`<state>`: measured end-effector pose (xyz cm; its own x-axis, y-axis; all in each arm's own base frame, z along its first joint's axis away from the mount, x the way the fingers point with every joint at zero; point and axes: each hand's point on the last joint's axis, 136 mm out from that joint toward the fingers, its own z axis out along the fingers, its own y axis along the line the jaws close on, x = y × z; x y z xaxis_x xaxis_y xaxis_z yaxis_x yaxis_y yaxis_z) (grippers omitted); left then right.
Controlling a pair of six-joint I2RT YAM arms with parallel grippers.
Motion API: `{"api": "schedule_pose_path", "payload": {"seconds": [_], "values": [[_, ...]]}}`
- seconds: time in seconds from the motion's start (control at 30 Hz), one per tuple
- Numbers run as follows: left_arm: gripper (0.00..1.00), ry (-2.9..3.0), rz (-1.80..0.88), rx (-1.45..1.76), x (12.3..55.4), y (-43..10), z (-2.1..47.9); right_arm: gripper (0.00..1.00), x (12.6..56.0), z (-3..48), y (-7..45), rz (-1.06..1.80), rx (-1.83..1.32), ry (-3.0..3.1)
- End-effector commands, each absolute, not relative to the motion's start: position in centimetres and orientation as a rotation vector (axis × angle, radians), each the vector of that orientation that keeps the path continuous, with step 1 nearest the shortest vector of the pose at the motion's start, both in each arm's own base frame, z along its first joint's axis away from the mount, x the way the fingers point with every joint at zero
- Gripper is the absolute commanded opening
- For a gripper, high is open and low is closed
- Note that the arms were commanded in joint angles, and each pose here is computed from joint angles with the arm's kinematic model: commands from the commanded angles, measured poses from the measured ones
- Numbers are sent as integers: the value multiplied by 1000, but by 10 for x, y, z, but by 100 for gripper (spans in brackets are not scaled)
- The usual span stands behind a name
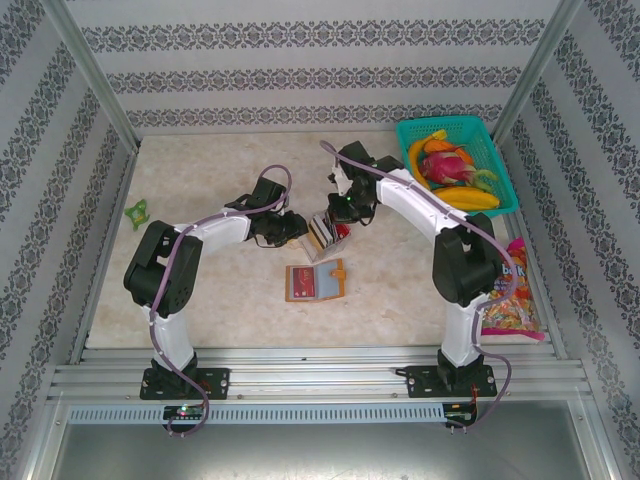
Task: Put the credit cards into the card holder
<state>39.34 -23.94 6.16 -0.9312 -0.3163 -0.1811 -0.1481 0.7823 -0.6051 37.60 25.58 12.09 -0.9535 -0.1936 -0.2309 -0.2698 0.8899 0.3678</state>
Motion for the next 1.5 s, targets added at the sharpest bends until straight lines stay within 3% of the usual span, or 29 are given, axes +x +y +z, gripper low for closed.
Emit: {"api": "schedule_pose_path", "payload": {"seconds": [0.0, 0.27, 0.3, 0.47, 0.6, 0.83, 1.33, 1.4, 1.47], "values": [[35, 2702, -889, -336, 389, -243, 67, 0, 368, 113, 266, 621, -456, 2913], [35, 2708, -890, -333, 390, -245, 66, 1, 375, 100, 268, 561, -465, 2948], [35, 2707, -893, -335, 390, -245, 66, 8, 376, 99, 269, 559, -459, 2947], [35, 2707, -892, -331, 391, -245, 66, 11, 384, 110, 262, 512, -389, 2889], [35, 2708, -893, -334, 390, -245, 65, 26, 392, 125, 258, 593, -310, 2829], [35, 2713, -864, -350, 388, -240, 60, 37, 387, 123, 263, 598, -353, 2828], [35, 2738, -880, -403, 386, -241, 38, 47, 387, 74, 267, 228, -517, 2886], [35, 2743, -877, -407, 386, -241, 35, 48, 390, 69, 259, 100, -518, 2871], [34, 2747, -870, -410, 386, -241, 33, 41, 393, 68, 254, 18, -522, 2851]]}}
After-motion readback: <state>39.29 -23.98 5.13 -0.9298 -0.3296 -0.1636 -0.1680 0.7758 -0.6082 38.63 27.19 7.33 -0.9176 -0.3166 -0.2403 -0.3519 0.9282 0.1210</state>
